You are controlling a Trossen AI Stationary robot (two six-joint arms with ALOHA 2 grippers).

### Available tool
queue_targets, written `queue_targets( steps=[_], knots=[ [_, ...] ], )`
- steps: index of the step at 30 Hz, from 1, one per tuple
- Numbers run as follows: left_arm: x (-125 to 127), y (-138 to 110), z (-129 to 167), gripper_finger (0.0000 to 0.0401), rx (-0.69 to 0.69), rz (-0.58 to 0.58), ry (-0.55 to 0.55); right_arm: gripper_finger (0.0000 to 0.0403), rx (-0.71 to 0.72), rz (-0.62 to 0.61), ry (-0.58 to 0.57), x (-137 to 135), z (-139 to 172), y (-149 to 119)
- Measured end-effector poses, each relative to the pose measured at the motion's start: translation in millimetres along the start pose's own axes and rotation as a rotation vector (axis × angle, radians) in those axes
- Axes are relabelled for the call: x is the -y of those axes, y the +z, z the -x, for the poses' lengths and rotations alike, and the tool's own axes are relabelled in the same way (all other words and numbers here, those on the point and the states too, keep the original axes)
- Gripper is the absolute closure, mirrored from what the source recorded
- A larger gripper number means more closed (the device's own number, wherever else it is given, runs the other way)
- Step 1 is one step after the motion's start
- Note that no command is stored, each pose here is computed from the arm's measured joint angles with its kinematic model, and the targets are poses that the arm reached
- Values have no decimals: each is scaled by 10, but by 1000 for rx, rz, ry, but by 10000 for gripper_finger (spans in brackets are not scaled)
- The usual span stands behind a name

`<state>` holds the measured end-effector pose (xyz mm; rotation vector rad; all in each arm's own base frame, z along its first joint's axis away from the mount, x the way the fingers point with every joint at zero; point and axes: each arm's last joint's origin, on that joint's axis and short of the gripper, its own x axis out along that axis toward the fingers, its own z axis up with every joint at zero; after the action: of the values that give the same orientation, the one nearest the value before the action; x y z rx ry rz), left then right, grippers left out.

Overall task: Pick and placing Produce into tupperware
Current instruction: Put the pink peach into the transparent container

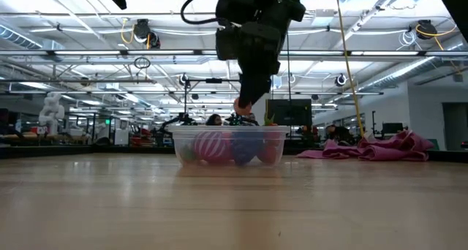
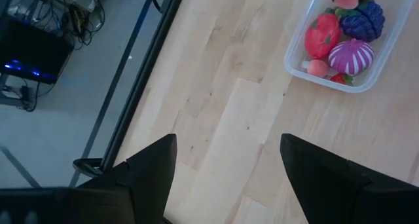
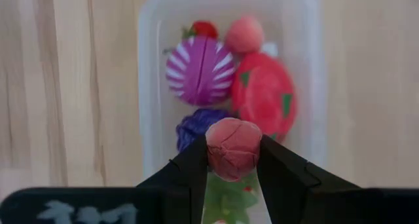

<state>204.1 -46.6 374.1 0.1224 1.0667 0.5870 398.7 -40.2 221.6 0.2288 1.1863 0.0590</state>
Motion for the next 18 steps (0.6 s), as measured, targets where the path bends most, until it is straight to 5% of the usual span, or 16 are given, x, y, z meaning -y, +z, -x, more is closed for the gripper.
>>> queue_targets(
  steps=[18],
  knots=[
    [4,6,0,128,4,5,-3,296,-45,-22,-7,6,-109,-107]
  ],
)
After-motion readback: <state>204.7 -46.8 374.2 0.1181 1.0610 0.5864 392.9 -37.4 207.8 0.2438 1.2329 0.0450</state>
